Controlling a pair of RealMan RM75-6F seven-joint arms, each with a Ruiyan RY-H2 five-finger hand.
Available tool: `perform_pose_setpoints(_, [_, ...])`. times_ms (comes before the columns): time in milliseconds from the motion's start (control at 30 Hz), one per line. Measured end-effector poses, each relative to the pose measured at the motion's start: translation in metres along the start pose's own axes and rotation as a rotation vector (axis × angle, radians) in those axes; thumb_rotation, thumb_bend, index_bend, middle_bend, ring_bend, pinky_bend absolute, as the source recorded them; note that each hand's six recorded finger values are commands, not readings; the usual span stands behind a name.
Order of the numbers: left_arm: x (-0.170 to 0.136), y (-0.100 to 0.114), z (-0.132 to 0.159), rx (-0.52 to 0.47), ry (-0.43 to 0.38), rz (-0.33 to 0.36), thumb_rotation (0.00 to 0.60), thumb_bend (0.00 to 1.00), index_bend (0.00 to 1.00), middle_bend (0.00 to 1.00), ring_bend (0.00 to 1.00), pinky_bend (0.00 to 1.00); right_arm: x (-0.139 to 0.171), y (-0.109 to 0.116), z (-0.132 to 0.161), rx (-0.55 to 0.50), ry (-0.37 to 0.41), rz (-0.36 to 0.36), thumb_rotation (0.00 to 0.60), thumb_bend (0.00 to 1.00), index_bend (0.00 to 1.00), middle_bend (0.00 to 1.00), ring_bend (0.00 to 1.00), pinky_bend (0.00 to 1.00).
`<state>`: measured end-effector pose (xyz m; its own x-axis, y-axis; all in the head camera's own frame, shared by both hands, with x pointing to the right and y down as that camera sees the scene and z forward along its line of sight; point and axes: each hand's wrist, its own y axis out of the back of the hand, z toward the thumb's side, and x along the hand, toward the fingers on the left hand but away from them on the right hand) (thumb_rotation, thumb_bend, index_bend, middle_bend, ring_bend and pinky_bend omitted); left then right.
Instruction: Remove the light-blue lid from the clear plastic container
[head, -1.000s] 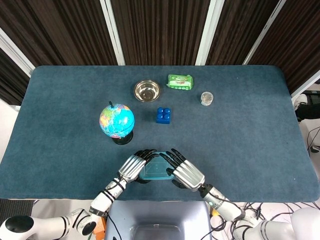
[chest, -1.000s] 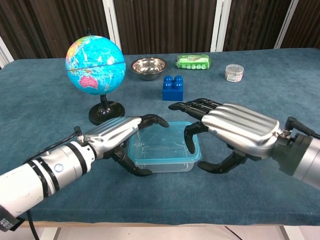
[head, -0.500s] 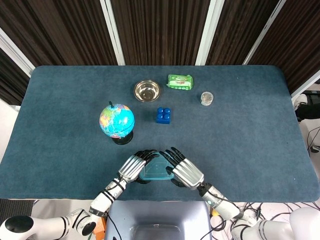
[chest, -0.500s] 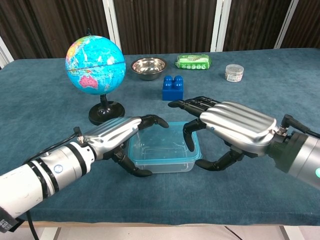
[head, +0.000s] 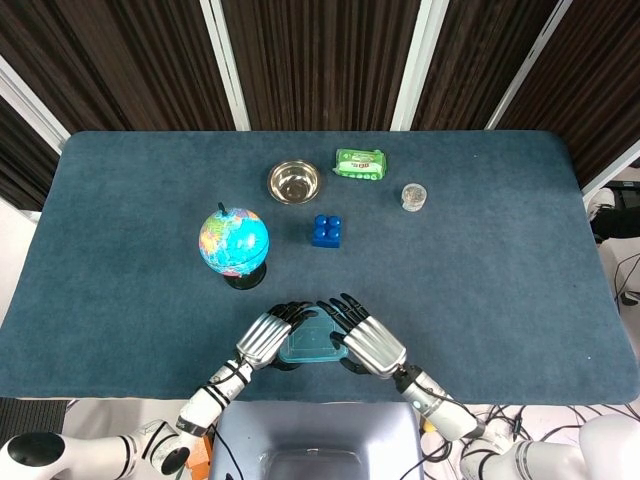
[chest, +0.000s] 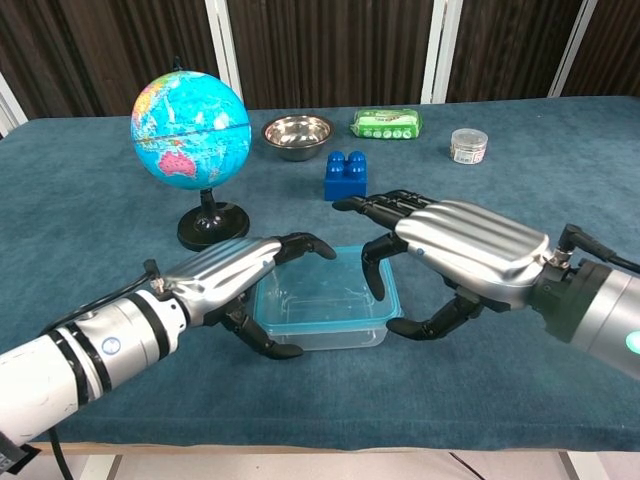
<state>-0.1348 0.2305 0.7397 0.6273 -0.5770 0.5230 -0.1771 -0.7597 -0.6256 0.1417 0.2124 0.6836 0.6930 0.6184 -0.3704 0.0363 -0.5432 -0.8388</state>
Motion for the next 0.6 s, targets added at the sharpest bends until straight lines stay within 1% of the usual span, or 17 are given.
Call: perform_pose_setpoints(600, [-0.005,0.001,-0.001,0.002,0.000,-0.002,0.600,0.21,0.43,0.35,0.16,0.26,-0.004,0.011,0.006,-0.020,0.007,-0.035,0.600,0.25,0.56,0.00,0.00,0.00])
